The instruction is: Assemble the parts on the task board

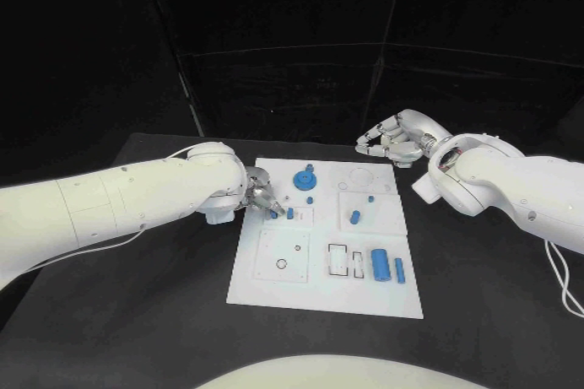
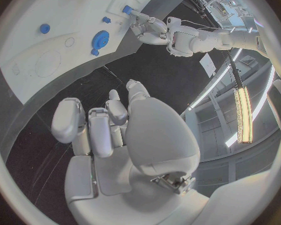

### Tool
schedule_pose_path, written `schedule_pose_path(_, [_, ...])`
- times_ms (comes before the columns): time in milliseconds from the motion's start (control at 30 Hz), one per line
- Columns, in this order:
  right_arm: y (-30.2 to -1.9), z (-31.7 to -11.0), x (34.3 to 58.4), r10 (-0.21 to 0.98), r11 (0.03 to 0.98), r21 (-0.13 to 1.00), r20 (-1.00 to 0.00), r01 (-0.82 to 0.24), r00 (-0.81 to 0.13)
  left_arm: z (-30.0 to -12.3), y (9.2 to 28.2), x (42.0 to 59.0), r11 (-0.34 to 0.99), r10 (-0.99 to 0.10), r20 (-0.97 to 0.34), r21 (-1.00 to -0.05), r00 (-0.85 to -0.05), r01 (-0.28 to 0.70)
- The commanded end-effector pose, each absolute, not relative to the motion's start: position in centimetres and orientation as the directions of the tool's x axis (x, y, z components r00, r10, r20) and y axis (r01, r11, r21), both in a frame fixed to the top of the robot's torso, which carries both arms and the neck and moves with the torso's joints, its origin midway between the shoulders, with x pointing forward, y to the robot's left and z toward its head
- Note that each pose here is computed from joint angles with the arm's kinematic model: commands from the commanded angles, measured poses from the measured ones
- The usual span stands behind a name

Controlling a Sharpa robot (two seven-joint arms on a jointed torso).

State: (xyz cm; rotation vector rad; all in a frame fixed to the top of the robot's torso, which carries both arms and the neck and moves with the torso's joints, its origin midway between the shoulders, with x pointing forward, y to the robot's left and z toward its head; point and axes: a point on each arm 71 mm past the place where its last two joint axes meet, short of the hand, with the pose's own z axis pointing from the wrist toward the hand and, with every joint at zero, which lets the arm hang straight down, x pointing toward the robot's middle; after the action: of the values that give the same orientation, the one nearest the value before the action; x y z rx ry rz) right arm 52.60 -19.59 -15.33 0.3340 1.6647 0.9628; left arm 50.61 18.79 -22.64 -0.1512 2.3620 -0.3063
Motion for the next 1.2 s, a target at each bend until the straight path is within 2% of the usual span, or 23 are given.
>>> schedule_pose_path(33, [-19.5, -15.1, 52.6, 0.663, 0.62, 0.739, -0.674, -0.265, -0.326, -22.8, 18.9, 50.6, 0.968, -0.192, -0.663, -0.249, -0.723, -0.029])
schedule_pose_path(467, [-19.6, -15.1, 52.6, 0.664, 0.619, 0.739, -0.673, -0.265, -0.325, -22.7, 19.5, 50.7, 0.966, -0.21, -0.672, -0.256, -0.71, -0.043])
schedule_pose_path(700, [-19.6, -15.2, 52.7, 0.663, 0.622, 0.739, -0.673, -0.259, -0.328, -22.3, 20.1, 50.7, 0.956, -0.245, -0.693, -0.289, -0.678, -0.051])
schedule_pose_path(933, [-19.7, -15.3, 52.8, 0.662, 0.628, 0.738, -0.674, -0.249, -0.327, -21.0, 20.8, 51.1, 0.896, -0.396, -0.708, -0.436, -0.585, -0.078])
schedule_pose_path(1200, [-19.7, -15.4, 52.8, 0.66, 0.63, 0.737, -0.674, -0.245, -0.331, -19.9, 20.9, 51.4, 0.784, -0.566, -0.654, -0.615, -0.502, -0.082])
